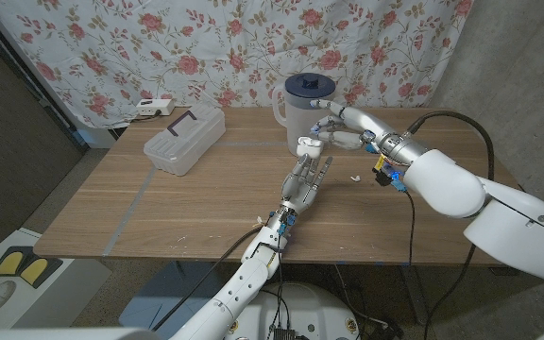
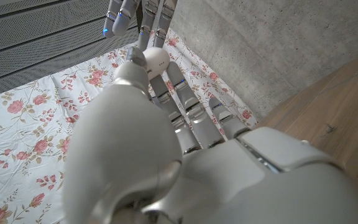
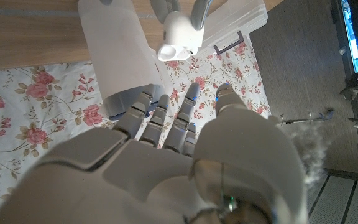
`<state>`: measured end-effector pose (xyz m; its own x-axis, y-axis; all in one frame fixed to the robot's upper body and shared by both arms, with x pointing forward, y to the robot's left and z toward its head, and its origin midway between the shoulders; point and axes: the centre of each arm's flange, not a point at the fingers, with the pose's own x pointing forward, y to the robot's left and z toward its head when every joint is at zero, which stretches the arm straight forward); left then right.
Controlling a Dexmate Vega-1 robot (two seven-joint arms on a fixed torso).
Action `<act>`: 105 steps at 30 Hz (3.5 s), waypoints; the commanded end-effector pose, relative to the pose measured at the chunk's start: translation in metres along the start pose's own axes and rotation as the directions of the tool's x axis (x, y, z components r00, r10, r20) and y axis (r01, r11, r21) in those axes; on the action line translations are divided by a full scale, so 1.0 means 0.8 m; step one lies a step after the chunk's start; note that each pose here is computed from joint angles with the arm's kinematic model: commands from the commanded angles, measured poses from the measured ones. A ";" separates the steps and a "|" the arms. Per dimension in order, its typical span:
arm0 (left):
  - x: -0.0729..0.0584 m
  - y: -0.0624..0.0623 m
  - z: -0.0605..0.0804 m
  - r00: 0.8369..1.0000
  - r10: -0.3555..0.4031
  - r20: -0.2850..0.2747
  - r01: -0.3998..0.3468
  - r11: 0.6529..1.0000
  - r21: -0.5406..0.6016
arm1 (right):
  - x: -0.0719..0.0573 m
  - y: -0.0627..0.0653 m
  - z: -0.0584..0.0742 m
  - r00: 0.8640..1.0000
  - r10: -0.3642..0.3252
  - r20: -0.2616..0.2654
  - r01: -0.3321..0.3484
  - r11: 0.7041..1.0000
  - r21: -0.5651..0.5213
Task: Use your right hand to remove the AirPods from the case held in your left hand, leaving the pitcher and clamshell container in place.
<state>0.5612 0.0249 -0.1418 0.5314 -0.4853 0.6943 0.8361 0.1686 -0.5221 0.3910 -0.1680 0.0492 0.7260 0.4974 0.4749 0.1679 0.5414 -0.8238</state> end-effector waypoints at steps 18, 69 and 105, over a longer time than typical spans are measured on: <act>0.007 0.002 -0.002 1.000 -0.006 -0.007 0.006 1.000 -0.003 | 0.027 0.009 0.003 0.995 0.102 0.003 -0.102 0.994 -0.026; 0.009 -0.007 -0.005 1.000 -0.024 -0.014 0.024 1.000 -0.005 | 0.033 0.015 0.001 0.994 0.106 -0.040 -0.111 0.978 -0.176; 0.007 -0.013 -0.002 0.999 -0.047 -0.014 0.047 0.999 0.026 | 0.024 0.020 0.004 0.991 0.115 -0.064 -0.127 0.964 -0.234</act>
<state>0.5573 0.0184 -0.1346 0.5010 -0.5007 0.7059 0.8542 0.1551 -0.4963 0.4076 -0.1490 0.0475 0.7767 0.5153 0.3622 0.2098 0.3306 -0.9202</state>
